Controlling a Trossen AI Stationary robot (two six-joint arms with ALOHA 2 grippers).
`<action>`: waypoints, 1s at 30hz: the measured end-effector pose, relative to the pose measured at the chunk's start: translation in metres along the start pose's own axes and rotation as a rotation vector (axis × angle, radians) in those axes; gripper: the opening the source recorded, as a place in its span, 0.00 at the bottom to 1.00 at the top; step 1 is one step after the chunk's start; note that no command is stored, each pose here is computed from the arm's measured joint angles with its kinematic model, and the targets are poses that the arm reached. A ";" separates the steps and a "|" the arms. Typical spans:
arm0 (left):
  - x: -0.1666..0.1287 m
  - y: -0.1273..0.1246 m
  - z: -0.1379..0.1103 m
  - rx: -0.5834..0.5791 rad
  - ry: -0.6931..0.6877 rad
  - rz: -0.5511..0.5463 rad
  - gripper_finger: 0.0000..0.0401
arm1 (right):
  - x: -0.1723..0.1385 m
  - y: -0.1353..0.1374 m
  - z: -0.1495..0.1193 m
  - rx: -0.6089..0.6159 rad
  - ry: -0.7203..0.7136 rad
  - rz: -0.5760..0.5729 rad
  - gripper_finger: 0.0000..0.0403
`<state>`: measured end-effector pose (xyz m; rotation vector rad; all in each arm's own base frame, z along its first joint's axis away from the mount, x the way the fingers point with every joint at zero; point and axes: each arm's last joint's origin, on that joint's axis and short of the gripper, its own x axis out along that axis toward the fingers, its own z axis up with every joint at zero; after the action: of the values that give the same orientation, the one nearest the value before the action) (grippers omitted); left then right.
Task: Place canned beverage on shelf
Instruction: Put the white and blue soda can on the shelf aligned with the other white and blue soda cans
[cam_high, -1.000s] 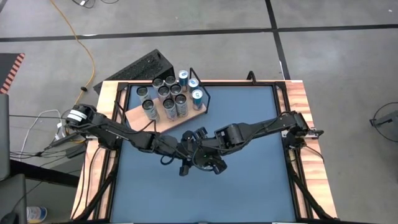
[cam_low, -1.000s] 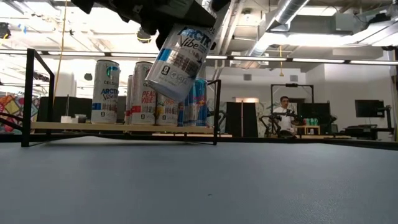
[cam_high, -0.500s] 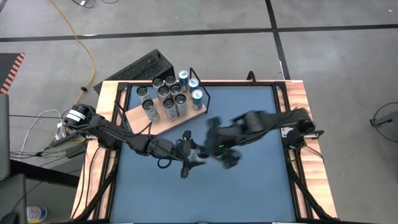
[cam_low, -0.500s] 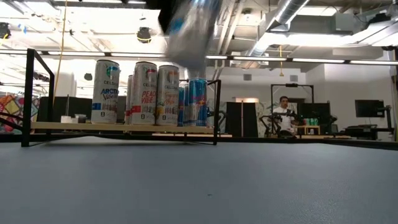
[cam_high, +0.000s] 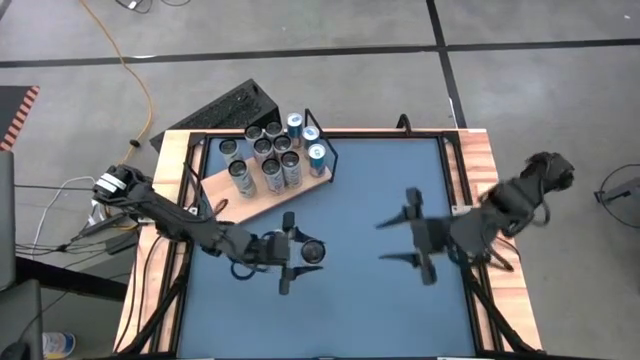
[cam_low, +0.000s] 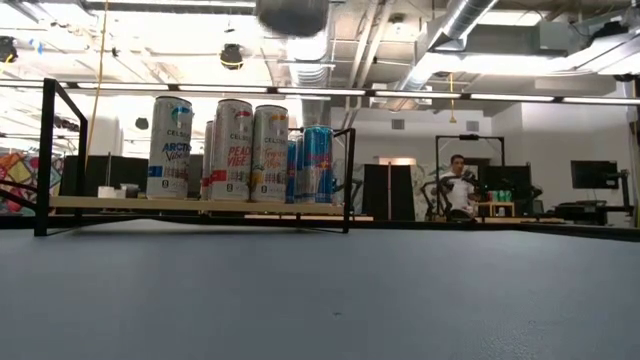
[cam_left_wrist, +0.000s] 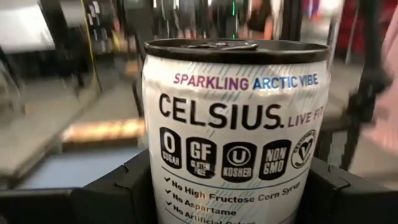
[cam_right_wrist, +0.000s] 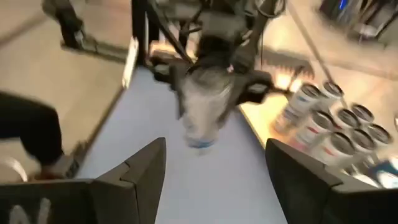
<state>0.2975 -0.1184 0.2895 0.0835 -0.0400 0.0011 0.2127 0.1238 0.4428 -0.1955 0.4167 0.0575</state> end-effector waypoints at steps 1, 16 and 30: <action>-0.002 -0.001 0.006 -0.004 -0.045 0.000 0.60 | 0.003 0.007 -0.013 0.017 -0.059 0.003 0.66; -0.037 0.011 -0.013 -0.130 -0.251 0.022 0.60 | 0.072 0.011 -0.087 0.063 -0.338 -0.001 0.66; -0.037 0.009 -0.014 -0.096 -0.240 -0.008 0.60 | 0.150 0.005 -0.086 0.132 -0.289 0.077 0.70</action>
<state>0.2615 -0.1083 0.2745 -0.0125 -0.2791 -0.0190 0.3153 0.1137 0.3035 -0.0396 0.1386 0.1321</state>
